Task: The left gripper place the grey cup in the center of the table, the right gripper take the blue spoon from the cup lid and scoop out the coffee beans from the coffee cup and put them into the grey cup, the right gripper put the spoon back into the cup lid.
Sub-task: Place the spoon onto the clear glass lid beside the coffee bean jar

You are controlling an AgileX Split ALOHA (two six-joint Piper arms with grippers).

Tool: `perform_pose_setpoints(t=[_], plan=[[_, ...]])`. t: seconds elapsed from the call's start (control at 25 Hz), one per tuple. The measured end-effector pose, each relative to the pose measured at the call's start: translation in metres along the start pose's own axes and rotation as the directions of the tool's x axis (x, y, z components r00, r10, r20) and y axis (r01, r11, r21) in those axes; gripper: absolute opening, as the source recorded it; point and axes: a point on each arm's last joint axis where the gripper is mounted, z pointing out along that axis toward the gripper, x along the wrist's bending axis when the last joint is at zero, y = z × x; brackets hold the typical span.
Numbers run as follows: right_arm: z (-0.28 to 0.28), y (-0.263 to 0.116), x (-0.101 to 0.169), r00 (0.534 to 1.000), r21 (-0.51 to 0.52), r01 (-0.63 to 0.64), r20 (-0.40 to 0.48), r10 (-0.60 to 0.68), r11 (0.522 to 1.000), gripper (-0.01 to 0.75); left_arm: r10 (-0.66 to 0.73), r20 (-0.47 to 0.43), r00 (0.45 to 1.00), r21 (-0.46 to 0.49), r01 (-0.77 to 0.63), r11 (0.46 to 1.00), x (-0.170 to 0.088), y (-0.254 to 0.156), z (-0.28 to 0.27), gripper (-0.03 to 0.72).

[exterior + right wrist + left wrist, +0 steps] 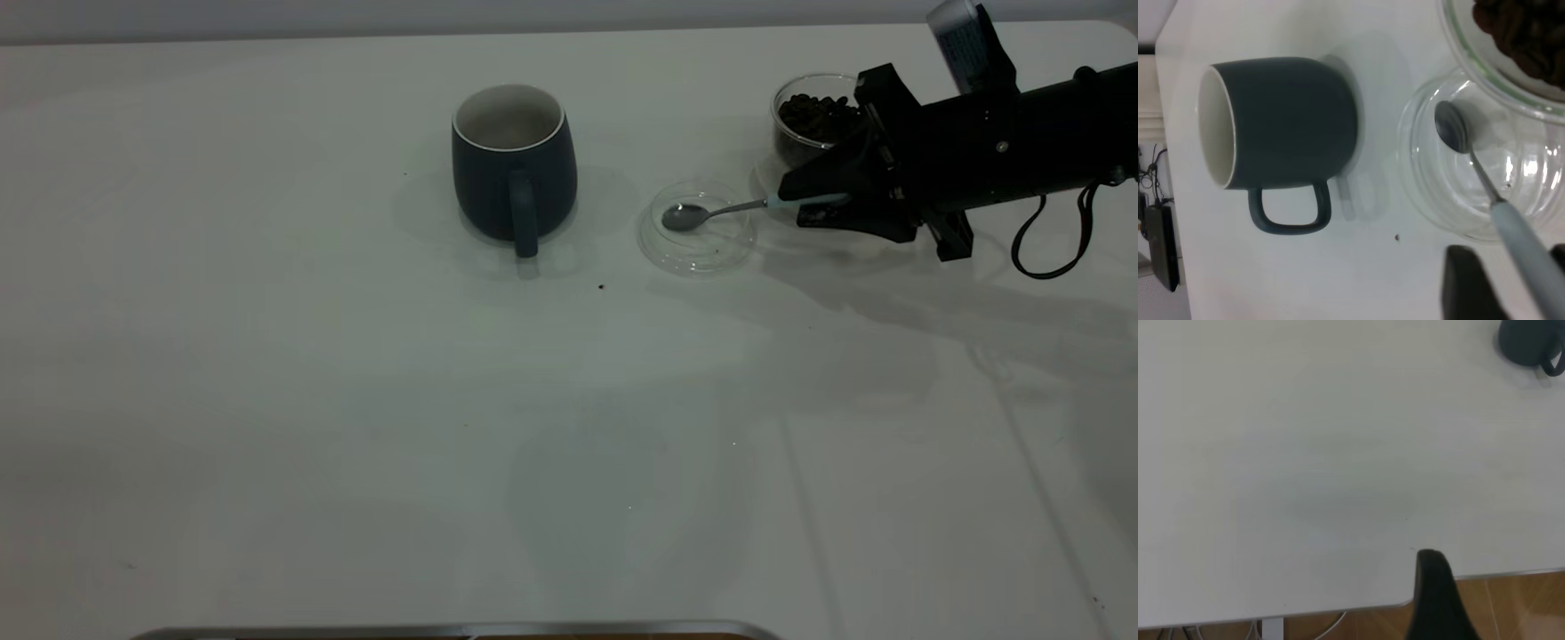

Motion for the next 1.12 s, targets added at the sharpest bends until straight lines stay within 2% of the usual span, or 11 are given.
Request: perform_pose_setpoints(t=[0.12, 0.28, 0.44, 0.68, 0.84, 1.12], plan=[[0.000, 0.000, 0.002, 1.000, 0.005, 0.004, -0.023, -0.003, 1.000, 0.508, 0.000, 0.000, 1.000, 0.000, 0.000, 1.000, 0.000, 0.000, 0.000, 0.530], [0.000, -0.002, 0.003, 0.999, 0.017, 0.012, -0.034, -0.012, 1.000, 0.630, 0.000, 0.000, 1.000, 0.000, 0.000, 1.000, 0.000, 0.000, 0.000, 0.530], [-0.006, -0.001, 0.007, 0.999, 0.056, 0.040, 0.006, -0.041, 0.998, 0.644, 0.000, 0.000, 1.000, 0.000, 0.000, 1.000, 0.000, 0.000, 0.000, 0.530], [-0.034, 0.009, 0.028, 0.983, 0.107, 0.107, 0.140, -0.121, 0.988, 0.639, 0.000, 0.000, 1.000, 0.000, 0.000, 1.000, 0.000, 0.000, 0.000, 0.530], [-0.049, 0.015, 0.048, 0.972, 0.098, 0.166, 0.152, -0.180, 0.981, 0.624, 0.000, 0.000, 1.000, 0.000, 0.000, 1.000, 0.000, 0.000, 0.000, 0.530], [-0.042, 0.012, 0.060, 0.962, 0.094, 0.206, 0.163, -0.219, 0.974, 0.592, 0.000, 0.000, 1.000, 0.000, 0.000, 1.000, 0.000, 0.000, 0.000, 0.530]])
